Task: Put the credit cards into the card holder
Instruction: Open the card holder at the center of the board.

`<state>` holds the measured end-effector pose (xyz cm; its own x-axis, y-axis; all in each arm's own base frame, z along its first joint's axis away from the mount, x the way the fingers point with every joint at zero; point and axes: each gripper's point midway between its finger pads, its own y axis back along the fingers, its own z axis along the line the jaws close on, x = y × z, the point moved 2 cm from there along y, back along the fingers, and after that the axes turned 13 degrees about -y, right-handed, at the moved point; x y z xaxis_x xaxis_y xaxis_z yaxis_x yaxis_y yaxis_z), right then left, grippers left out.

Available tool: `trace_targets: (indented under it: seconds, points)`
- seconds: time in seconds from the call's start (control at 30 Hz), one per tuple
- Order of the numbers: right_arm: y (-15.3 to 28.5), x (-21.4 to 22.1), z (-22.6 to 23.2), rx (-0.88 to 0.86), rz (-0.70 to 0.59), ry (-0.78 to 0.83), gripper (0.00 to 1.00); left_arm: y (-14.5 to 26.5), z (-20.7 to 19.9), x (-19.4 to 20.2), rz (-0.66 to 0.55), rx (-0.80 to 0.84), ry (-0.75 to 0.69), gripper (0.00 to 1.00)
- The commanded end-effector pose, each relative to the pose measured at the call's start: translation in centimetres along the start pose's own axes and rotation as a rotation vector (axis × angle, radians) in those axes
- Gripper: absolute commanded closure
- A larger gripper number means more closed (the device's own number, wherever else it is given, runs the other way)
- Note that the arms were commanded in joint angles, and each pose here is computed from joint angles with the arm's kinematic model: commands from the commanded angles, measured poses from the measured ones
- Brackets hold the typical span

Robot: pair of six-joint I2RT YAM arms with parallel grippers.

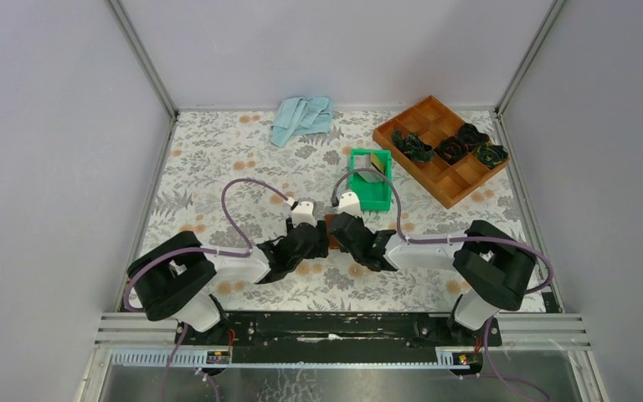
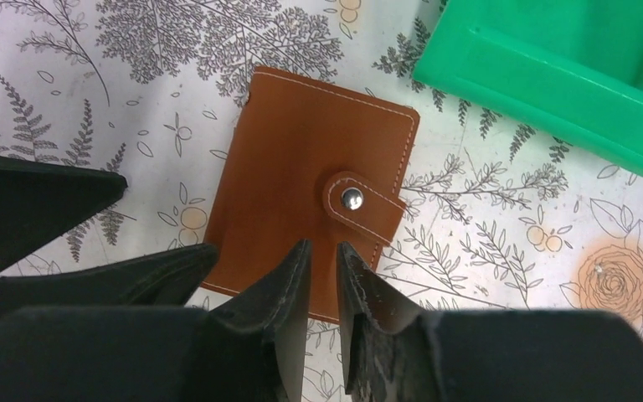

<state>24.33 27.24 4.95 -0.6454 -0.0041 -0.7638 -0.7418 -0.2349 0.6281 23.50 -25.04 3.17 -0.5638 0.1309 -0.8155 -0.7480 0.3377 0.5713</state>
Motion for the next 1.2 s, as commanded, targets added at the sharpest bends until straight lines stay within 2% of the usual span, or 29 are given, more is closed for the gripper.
trace_targets:
  seconds: [0.0,0.47,1.17]
  points:
    - [-0.3,-2.4,2.3,-0.049,-0.069,-0.019,0.76,-0.4,-0.6,-1.4,-0.055,-0.004,0.034,0.35]
    - [-2.1,-1.4,2.9,-0.046,-0.054,-0.001,0.76,-0.4,-0.4,-0.8,-0.038,-0.010,0.051,0.36]
    - [-1.3,-2.8,-0.6,0.095,-0.175,0.020,0.76,-0.4,-0.1,0.1,-0.020,-0.021,0.059,0.36]
